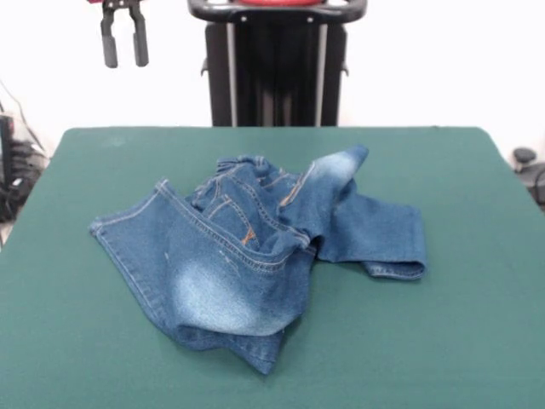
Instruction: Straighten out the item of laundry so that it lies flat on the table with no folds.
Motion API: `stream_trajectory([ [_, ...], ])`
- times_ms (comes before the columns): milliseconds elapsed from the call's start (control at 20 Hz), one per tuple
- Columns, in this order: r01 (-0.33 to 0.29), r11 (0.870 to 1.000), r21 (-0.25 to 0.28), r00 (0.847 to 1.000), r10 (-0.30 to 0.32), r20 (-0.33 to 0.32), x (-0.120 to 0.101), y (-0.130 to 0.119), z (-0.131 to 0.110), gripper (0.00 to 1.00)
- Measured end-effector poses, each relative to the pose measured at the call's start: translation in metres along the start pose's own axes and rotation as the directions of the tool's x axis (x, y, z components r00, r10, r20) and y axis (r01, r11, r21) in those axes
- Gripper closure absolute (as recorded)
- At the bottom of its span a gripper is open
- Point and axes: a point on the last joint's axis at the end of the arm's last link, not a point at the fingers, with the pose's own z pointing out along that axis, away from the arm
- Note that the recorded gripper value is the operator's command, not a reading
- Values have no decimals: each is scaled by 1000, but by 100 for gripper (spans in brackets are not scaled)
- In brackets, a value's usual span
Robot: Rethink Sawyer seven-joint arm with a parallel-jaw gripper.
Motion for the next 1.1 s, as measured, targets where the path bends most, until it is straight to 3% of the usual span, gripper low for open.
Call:
stream_trajectory([
  [100,5,1000,18,1000,-4,-6,-6,-12,-1,0],
  [150,12,998,55,1000,-11,-17,-15,-39,-2,0],
  [250,17,996,91,999,-14,-33,-21,-67,-4,0],
  [500,64,981,185,994,-46,-104,-22,-143,-11,0],
  [900,170,957,236,968,-117,-223,-6,-161,4,0],
  [1100,186,950,251,957,-118,-264,4,-167,15,0],
])
